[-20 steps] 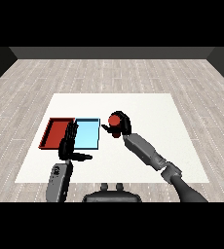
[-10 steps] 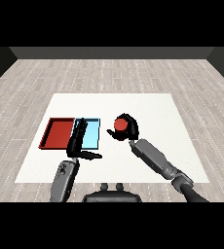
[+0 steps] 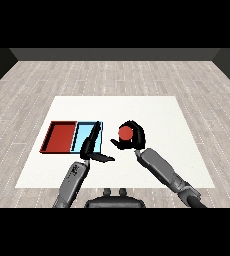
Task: Pick the red can and put it in the red box
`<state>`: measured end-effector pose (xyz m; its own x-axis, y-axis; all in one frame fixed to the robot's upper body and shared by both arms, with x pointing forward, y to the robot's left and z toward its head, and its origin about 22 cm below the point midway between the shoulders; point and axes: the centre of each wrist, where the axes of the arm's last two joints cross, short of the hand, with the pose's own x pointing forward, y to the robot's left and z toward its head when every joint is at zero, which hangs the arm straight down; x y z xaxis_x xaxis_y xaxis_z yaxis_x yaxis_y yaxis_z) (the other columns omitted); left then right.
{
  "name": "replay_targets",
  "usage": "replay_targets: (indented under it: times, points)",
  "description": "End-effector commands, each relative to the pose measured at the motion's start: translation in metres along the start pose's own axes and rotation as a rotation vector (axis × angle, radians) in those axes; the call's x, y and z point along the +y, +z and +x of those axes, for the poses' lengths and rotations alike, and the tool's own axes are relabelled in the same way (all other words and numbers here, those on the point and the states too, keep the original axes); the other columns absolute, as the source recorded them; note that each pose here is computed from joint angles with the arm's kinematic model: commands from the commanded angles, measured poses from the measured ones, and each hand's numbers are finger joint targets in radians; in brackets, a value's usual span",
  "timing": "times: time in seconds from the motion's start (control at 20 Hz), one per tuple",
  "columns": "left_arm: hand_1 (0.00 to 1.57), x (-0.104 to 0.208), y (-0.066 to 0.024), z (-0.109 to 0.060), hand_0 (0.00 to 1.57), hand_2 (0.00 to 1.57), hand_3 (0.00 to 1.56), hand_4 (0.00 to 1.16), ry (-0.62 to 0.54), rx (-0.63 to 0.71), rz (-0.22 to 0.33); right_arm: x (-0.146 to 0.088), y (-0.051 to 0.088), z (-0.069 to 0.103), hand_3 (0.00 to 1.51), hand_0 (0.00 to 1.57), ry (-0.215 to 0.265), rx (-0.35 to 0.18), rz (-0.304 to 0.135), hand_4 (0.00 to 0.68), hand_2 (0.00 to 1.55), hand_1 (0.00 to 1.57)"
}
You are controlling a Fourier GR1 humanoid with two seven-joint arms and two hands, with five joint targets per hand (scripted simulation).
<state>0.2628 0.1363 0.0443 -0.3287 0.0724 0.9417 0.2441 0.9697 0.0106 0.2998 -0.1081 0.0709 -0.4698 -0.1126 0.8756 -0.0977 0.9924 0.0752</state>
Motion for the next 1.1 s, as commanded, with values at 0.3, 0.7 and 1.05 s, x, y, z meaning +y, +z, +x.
replay_targets:
  times: [0.3,0.7,1.05]
  points:
    - [0.00,0.003,-0.0038,-0.030,0.00,0.00,0.00,0.00,0.026,0.081,-0.016,-0.002,0.003,0.002,1.39,1.46,-0.020,-0.036,0.070,0.656,1.44,1.46]
    - [0.00,-0.047,0.0047,-0.040,0.00,0.00,0.00,0.00,0.050,0.107,-0.021,0.005,0.020,0.024,1.38,1.46,-0.033,-0.063,0.052,0.660,1.43,1.46]
    - [0.00,-0.045,0.0091,-0.047,0.00,0.00,0.00,0.00,0.072,0.111,-0.033,0.028,0.037,-0.012,1.39,1.45,-0.068,-0.055,0.065,0.666,1.44,1.45]
